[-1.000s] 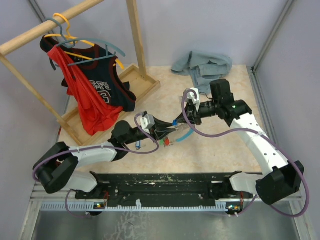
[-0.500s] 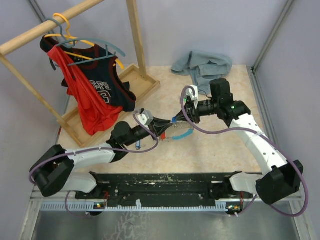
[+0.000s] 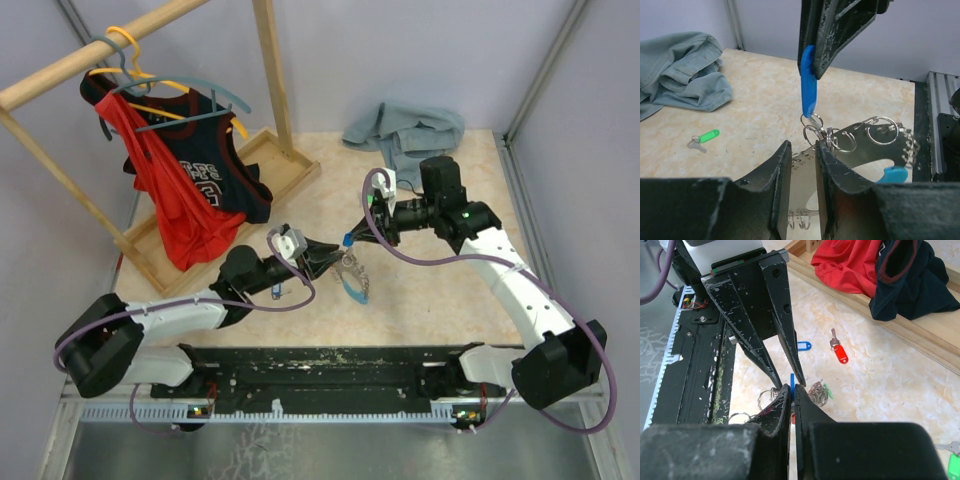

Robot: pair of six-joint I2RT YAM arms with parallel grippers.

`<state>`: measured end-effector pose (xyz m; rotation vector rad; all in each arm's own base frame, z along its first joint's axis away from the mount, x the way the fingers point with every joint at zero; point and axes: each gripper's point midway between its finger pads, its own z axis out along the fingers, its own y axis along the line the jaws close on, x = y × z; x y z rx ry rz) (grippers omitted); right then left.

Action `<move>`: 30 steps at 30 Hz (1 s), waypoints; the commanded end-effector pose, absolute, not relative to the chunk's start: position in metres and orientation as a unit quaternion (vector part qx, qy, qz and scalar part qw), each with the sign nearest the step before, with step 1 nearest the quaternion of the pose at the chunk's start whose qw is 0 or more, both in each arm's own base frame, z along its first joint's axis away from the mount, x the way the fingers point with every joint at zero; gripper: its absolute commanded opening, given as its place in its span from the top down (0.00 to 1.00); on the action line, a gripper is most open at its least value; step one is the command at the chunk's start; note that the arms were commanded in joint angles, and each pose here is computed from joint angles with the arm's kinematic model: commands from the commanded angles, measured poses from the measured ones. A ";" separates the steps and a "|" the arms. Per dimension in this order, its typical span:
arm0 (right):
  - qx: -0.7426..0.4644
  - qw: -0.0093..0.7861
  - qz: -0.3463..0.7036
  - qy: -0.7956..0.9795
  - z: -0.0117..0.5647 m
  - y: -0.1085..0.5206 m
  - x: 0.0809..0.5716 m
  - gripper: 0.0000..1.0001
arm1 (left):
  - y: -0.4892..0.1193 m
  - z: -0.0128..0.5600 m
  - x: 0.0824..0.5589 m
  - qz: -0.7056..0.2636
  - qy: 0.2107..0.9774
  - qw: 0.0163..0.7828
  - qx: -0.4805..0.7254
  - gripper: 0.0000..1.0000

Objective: Remove the keys from the keyring

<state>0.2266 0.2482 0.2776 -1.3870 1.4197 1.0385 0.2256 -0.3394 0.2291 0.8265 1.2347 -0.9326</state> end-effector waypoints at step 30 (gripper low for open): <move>-0.568 0.455 0.429 0.535 0.292 0.257 0.225 1.00 | -0.356 0.249 0.229 -0.450 0.510 0.651 0.337 0.72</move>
